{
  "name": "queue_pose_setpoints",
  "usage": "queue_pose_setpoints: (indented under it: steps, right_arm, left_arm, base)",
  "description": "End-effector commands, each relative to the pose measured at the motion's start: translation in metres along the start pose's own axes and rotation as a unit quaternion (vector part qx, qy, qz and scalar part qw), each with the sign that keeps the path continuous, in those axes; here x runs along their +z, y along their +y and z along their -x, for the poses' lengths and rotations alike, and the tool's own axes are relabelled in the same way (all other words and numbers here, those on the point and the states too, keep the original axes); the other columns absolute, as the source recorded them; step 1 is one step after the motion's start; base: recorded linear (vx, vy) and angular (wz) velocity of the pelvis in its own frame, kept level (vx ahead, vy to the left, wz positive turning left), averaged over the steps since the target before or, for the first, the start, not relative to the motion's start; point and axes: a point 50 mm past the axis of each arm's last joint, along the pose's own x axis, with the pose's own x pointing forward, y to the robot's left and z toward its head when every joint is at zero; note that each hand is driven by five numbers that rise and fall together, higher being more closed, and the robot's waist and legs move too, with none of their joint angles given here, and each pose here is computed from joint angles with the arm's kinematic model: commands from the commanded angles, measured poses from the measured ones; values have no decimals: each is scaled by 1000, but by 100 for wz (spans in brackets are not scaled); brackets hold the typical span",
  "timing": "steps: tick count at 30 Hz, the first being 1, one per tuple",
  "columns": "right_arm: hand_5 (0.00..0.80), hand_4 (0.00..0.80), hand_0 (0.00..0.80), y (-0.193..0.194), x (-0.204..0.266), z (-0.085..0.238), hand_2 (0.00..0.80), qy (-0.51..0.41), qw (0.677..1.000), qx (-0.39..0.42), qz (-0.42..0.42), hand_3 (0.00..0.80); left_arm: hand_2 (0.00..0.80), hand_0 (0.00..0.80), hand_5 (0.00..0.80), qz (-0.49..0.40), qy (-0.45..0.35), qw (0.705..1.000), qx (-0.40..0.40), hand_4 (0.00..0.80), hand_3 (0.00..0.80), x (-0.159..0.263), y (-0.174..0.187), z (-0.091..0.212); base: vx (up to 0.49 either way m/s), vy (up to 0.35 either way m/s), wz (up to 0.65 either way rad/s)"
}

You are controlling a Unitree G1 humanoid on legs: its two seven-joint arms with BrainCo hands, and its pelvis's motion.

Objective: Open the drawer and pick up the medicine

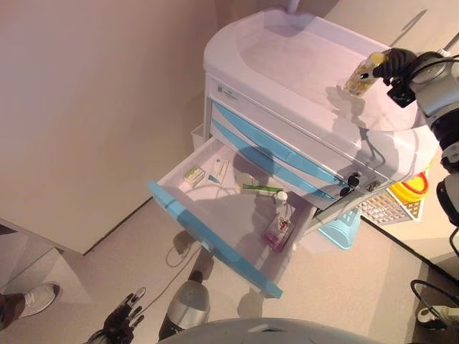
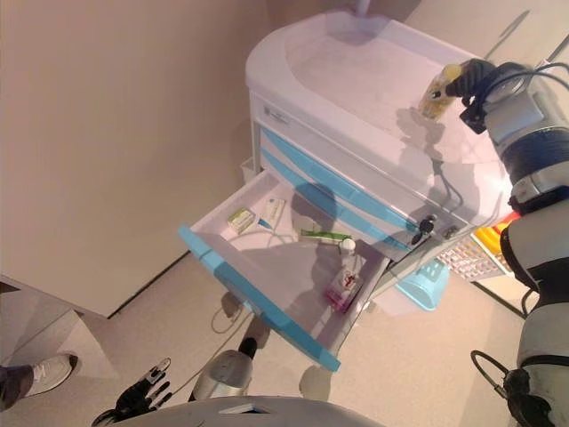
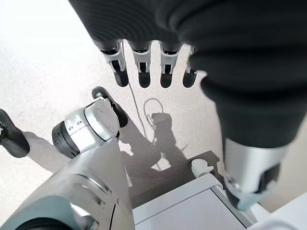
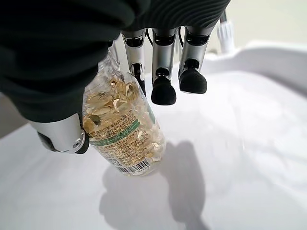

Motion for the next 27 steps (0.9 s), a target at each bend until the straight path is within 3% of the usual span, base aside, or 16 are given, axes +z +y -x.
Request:
queue_pose_setpoints:
  steps: [1,8,9,27]
  right_arm:
    - [800,800,800,-22,12,7,800,-26,998,-42,25,800]
    - [800,800,800,-13,8,3,800,-22,998,-43,32,800]
    - [0,0,0,-13,8,4,0,-25,998,-47,29,0]
    - [0,0,0,-42,25,17,0,-37,991,-122,32,0]
  left_arm:
    - [0,0,0,-31,-4,999,-12,0,0,6,4,4]
    - [0,0,0,-34,-3,999,-15,0,0,5,4,4]
    - [0,0,0,-34,-2,999,-16,0,0,5,4,4]
    - [0,0,0,-27,3,1000,-15,0,0,0,7,8]
  base:
    - [0,0,0]
    - [0,0,0]
    - [0,0,0]
    - [0,0,0]
